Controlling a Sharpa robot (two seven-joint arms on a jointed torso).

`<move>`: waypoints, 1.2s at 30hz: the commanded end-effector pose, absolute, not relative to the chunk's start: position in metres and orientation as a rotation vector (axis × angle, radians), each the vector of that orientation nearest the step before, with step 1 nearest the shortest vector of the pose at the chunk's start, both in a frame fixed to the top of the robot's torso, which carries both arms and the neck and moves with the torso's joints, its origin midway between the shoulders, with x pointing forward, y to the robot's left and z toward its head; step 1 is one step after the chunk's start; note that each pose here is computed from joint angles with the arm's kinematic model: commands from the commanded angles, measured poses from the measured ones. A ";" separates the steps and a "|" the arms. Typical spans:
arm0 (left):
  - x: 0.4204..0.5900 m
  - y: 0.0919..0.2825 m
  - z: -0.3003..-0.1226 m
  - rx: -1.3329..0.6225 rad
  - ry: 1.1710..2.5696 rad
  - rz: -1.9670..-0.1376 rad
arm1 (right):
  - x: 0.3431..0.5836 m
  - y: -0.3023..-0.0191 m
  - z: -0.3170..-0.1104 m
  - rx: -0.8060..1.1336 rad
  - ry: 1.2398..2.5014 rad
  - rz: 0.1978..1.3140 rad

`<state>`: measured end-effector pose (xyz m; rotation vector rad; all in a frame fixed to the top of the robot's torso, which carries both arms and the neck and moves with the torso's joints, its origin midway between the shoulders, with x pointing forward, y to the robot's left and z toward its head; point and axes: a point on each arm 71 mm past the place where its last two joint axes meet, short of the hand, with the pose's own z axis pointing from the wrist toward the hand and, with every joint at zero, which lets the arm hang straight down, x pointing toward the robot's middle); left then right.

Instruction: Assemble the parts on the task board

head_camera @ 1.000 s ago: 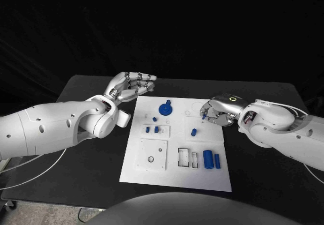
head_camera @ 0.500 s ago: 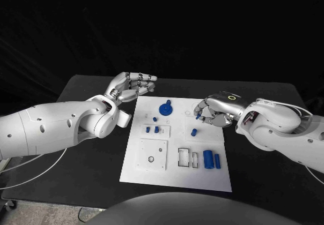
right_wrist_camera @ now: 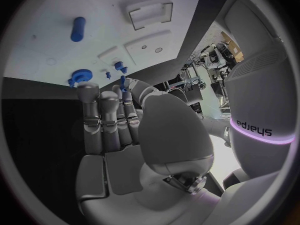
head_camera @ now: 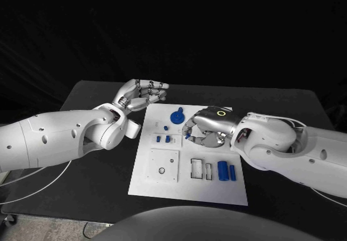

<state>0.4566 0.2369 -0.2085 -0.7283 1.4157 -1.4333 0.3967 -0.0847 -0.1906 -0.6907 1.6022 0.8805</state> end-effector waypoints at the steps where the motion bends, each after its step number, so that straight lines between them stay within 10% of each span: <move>1: 0.455 0.231 -0.208 -0.721 1.434 -1.460 | 0.396 -0.074 -0.201 -0.764 1.621 0.831; 36: 0.456 0.224 -0.211 -0.723 1.449 -1.470 | 0.379 -0.033 -0.248 -0.845 1.724 0.877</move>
